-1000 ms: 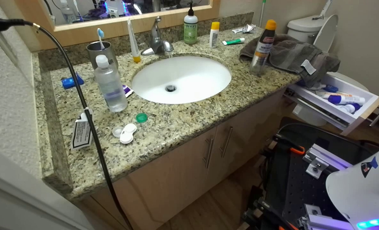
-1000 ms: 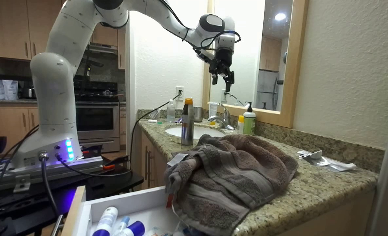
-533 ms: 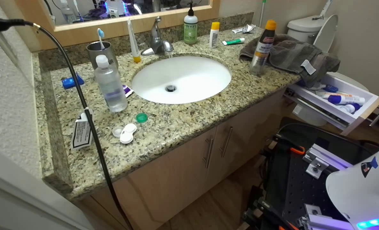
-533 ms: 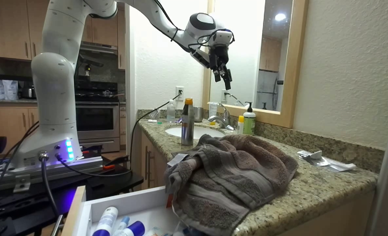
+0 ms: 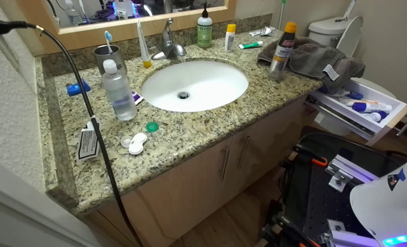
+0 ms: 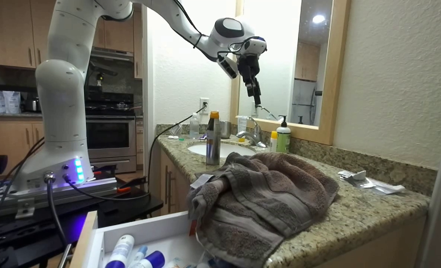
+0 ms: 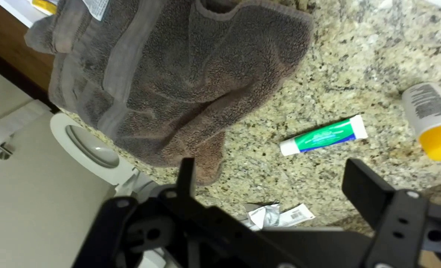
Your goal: Move the two bottles with yellow tops forward then use the towel to wipe the counter
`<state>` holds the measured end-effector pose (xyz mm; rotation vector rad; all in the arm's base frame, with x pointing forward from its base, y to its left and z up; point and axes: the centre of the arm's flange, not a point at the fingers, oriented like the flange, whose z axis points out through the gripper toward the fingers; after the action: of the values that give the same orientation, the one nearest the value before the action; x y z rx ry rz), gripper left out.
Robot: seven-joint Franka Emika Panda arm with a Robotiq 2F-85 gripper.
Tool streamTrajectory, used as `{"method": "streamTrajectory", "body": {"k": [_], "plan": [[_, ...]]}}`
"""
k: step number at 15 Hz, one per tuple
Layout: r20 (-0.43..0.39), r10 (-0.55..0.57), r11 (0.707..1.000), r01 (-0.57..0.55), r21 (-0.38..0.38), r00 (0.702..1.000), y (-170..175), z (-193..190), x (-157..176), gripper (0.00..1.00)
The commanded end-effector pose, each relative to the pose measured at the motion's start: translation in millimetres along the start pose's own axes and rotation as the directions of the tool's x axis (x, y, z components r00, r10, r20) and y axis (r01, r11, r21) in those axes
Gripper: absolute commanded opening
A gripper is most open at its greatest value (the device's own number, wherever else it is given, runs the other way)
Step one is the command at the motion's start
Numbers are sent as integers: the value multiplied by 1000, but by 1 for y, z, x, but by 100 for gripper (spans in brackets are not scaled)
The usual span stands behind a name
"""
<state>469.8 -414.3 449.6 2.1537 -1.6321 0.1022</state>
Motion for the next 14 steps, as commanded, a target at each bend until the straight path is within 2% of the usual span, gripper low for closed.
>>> {"method": "streamTrajectory", "body": {"k": [1, 4, 6, 7, 8, 9, 13, 14], "plan": [[16, -178, 981, 176, 81, 984, 12, 21, -27, 100], [16, -331, 939, 328, 104, 944, 16, 37, -47, 100], [-15, -431, 898, 430, 91, 902, 25, 39, -62, 100], [-47, -417, 906, 419, 53, 908, 27, 35, -66, 100], [-75, -363, 931, 365, 17, 929, 27, 32, -66, 100], [-21, -381, 924, 381, 36, 924, 11, 39, -47, 100], [-56, -365, 930, 367, 23, 929, 18, 30, -51, 100], [-55, -390, 919, 392, 48, 919, 14, 32, -52, 100]]}}
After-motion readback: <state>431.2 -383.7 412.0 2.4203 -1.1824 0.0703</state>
